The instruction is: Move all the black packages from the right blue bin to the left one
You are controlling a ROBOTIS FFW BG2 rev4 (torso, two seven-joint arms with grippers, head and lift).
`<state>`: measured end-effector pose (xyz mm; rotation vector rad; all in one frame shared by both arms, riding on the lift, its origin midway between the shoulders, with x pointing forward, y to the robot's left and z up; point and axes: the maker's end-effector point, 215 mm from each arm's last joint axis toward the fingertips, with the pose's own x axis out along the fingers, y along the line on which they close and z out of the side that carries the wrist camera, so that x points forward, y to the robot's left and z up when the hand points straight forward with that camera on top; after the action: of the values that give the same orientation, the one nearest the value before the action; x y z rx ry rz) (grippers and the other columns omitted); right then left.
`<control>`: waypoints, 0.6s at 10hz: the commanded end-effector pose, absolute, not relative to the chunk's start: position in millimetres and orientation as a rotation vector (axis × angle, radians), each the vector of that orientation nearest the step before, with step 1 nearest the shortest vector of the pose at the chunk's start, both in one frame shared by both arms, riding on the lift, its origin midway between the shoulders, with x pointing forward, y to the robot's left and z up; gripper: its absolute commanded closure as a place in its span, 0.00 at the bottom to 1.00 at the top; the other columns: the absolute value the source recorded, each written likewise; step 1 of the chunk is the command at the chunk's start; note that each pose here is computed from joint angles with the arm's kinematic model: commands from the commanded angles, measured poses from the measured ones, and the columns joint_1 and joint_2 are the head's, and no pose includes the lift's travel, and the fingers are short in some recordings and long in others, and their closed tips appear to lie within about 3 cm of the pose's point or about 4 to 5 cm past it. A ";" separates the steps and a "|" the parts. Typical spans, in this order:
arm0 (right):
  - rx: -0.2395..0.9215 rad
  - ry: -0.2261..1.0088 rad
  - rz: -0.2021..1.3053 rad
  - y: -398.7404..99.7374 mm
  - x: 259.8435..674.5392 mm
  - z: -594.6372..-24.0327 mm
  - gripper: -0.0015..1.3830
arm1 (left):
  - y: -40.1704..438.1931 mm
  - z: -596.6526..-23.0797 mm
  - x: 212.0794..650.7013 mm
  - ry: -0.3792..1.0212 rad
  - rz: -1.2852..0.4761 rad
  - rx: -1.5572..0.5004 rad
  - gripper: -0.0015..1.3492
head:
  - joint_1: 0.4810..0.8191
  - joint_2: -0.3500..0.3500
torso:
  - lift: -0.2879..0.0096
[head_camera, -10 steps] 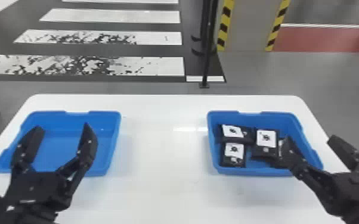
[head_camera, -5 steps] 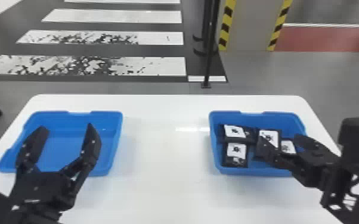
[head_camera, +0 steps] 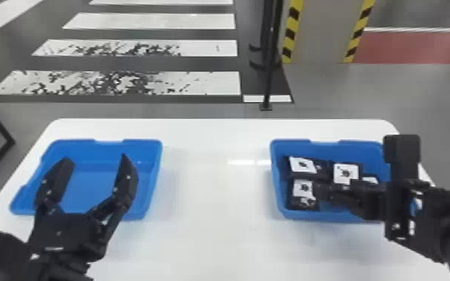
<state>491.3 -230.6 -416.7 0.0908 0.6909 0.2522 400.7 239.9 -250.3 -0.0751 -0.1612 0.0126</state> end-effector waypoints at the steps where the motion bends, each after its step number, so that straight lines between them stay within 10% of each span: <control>1: 0.093 0.755 0.247 -232.9 502.6 -432.3 0.14 | 239.4 -251.8 401.1 -0.157 0.011 -0.075 0.17 | 0.63 0.52 | 0.50; 6: 0.137 0.848 0.311 -205.2 511.4 -462.2 0.17 | 239.6 -251.5 401.6 -0.160 0.012 -0.076 0.17 | 0.63 0.53 | 0.50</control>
<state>511.8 -210.9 -461.7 0.1372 0.8436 0.2985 401.4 239.6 -251.8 -0.0752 -0.1589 0.0118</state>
